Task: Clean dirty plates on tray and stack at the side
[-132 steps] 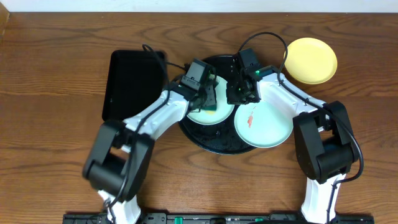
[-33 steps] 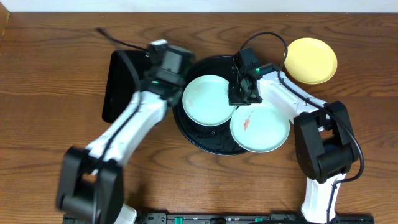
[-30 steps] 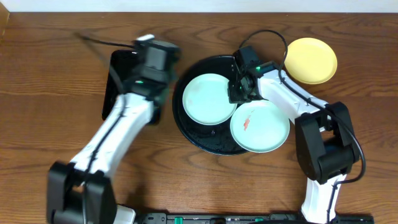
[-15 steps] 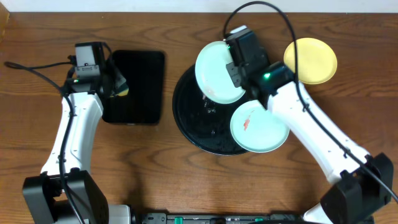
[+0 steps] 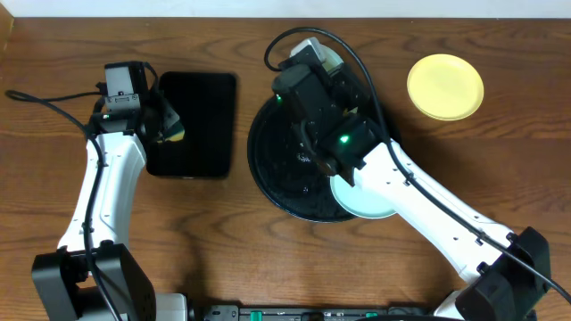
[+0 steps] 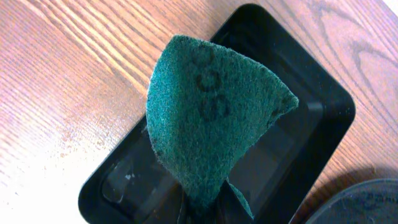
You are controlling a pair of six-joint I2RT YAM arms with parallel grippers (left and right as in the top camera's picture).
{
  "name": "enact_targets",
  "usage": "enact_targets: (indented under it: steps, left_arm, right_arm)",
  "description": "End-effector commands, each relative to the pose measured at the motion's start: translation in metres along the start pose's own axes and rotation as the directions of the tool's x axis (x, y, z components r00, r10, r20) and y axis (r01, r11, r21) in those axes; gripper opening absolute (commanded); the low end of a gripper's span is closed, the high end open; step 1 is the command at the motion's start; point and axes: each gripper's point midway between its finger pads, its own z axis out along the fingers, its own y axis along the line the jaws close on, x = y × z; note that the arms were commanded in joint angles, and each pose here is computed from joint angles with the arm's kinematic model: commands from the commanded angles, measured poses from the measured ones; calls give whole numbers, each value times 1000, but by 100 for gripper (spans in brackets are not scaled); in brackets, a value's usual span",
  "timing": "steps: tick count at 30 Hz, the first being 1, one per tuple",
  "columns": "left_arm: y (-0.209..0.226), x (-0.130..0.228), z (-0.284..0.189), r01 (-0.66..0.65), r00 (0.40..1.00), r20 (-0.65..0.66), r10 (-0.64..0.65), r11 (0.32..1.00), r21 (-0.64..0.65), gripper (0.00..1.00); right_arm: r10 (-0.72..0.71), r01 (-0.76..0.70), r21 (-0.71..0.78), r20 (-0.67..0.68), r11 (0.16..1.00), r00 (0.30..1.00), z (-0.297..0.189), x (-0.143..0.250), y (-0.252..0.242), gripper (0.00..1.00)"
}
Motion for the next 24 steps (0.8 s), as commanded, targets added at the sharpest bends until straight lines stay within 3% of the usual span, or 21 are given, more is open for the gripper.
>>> enact_targets:
  steps: [1, 4, 6, 10, 14, 24]
  left_arm:
    - [-1, 5, 0, 12, 1000, -21, -12, 1000, 13, 8]
    - [-24, 19, -3, 19, 994, -106, -4, 990, 143, 8]
    - [-41, 29, -7, 14, 987, -156, 25, 970, 242, 8]
    - [-69, 41, -15, -13, 978, -191, 87, 934, 358, 8]
    - [-90, 54, -20, -59, 972, -187, 144, 914, 402, 8]
    - [-146, 121, -36, -207, 916, -209, 342, 849, 486, 8]
  right_arm:
    - [163, -163, 11, -18, 987, 986, 6, 4, -15, 1]
    - [275, -293, -212, -112, 932, 955, 21, 19, 16, 1]
    - [341, -403, -345, -228, 848, 912, 33, 35, 34, 1]
    - [407, -598, -449, -455, 664, 792, 61, 67, 58, 1]
    - [388, -722, -451, -628, 526, 675, 86, 99, 89, 1]
    - [279, -771, -365, -782, 522, 558, 113, 159, 152, 1]
